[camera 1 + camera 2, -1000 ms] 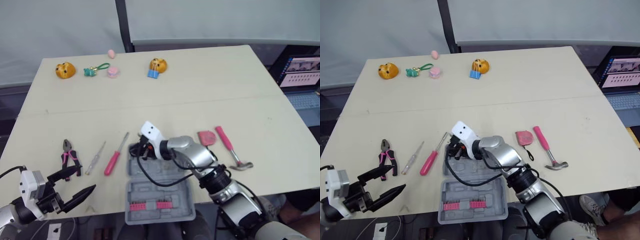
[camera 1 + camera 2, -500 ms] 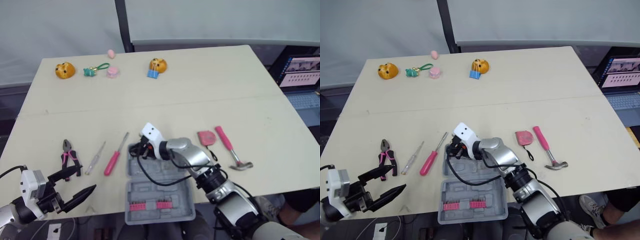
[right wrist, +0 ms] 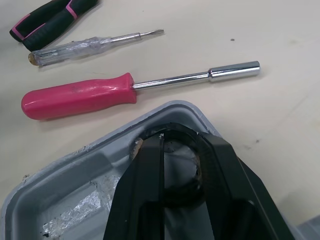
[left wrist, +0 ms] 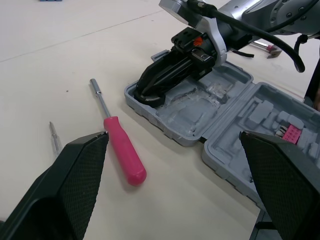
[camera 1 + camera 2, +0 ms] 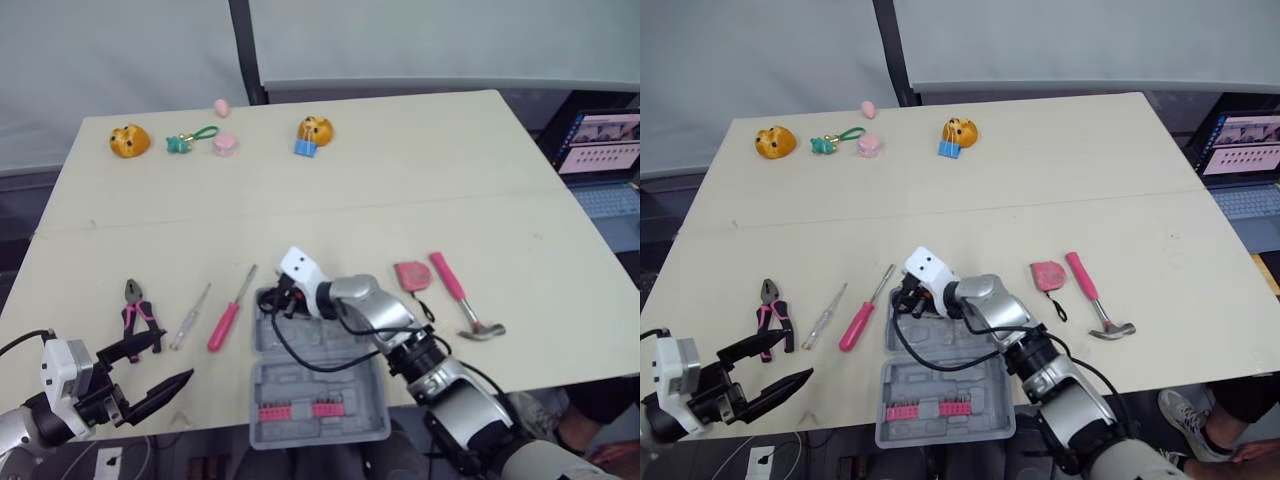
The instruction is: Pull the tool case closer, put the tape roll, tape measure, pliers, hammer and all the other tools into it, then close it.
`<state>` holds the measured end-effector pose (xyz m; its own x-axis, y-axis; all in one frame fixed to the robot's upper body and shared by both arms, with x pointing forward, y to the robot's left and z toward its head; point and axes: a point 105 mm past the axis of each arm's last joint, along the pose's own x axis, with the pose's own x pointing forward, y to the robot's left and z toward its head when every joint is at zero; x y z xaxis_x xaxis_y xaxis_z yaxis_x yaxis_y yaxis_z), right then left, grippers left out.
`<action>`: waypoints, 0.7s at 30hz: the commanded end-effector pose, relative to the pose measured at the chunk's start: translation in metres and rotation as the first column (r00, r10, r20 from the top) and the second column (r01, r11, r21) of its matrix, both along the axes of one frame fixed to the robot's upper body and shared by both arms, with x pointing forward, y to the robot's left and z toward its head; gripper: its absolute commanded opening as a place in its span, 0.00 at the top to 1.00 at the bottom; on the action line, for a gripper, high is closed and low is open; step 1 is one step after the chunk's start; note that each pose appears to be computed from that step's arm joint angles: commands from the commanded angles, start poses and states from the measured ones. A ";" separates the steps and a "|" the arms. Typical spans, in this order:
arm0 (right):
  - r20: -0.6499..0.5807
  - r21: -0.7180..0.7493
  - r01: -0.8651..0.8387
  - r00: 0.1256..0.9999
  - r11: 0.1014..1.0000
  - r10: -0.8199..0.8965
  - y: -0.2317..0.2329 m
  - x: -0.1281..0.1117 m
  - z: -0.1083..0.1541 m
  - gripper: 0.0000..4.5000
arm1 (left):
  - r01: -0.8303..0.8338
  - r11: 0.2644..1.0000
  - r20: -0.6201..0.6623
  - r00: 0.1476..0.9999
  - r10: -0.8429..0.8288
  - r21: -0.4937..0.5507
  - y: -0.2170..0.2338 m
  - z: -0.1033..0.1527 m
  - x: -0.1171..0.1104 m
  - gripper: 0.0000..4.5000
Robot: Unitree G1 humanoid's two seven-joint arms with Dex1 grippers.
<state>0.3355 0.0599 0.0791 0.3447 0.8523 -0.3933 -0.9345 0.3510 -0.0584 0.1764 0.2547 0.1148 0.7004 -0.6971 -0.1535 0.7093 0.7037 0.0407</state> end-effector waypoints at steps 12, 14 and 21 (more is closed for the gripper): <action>0.064 -0.085 -0.054 0.996 0.995 0.059 0.005 -0.012 -0.017 0.75 | 0.014 1.000 0.010 1.000 -0.014 0.001 -0.005 0.000 -0.001 0.00; 0.069 -0.096 -0.055 0.996 0.994 0.062 0.003 -0.013 -0.020 0.75 | 0.017 1.000 0.010 1.000 -0.017 0.000 -0.006 0.000 0.000 0.00; 0.094 -0.134 -0.059 0.993 0.989 0.072 -0.001 -0.013 -0.027 0.75 | 0.027 1.000 0.009 1.000 -0.027 0.001 -0.007 0.000 0.001 0.00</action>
